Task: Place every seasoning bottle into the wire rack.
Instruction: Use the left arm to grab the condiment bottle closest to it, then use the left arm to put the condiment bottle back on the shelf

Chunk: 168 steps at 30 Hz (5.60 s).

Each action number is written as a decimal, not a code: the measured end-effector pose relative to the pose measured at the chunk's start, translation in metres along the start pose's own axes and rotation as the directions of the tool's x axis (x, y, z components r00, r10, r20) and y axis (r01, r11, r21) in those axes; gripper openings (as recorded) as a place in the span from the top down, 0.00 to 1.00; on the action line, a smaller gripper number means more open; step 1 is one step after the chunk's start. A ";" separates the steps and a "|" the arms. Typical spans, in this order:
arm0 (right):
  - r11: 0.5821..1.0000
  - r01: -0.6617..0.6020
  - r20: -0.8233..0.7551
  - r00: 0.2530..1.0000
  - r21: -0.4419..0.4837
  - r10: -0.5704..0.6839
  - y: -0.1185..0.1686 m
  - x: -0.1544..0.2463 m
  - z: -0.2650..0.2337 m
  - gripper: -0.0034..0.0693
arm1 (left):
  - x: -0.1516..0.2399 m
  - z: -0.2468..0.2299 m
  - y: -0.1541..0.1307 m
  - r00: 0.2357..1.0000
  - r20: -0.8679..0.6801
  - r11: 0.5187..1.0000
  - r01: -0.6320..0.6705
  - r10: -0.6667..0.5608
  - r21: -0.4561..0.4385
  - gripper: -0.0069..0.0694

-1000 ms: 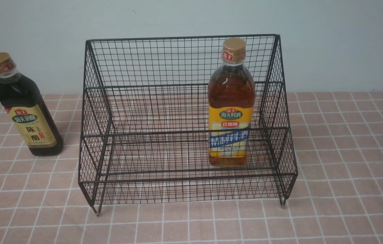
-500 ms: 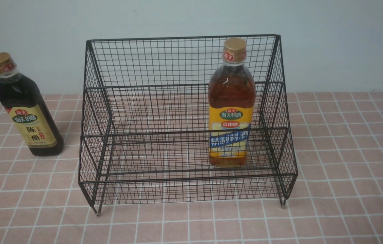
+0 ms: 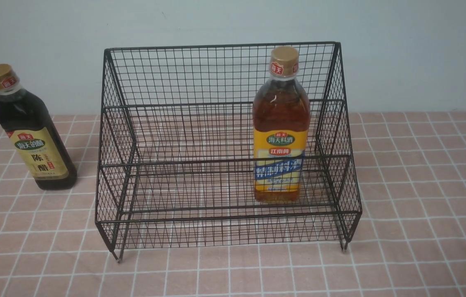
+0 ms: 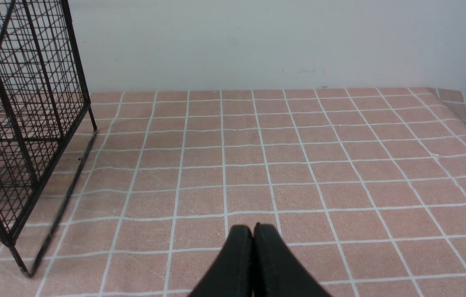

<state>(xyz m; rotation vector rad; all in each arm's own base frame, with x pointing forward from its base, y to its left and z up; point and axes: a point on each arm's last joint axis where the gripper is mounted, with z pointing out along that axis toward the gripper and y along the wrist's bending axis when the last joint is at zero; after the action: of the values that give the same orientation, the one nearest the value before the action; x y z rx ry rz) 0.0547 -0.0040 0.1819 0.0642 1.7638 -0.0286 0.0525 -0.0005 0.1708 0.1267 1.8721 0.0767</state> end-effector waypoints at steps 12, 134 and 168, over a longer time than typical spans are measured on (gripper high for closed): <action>1.000 0.000 0.000 1.000 0.000 0.000 0.000 0.000 0.000 0.97 | 0.000 0.000 0.000 1.000 0.000 1.000 0.000 0.000 0.000 0.92; 1.000 -0.012 0.000 1.000 0.000 0.012 0.000 0.000 0.000 0.97 | -0.304 0.162 0.081 0.873 0.464 0.950 0.259 -0.152 -0.176 0.51; 1.000 -0.012 0.000 1.000 0.000 0.012 0.000 0.000 0.000 0.97 | -0.328 0.220 -0.048 0.861 0.406 0.950 0.246 -0.306 0.194 0.51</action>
<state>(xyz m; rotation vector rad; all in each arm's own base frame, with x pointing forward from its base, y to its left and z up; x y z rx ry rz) 0.0547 -0.0040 0.1819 0.0747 1.7633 -0.0197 0.3569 -0.0924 0.4099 -0.0347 1.4300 -0.2614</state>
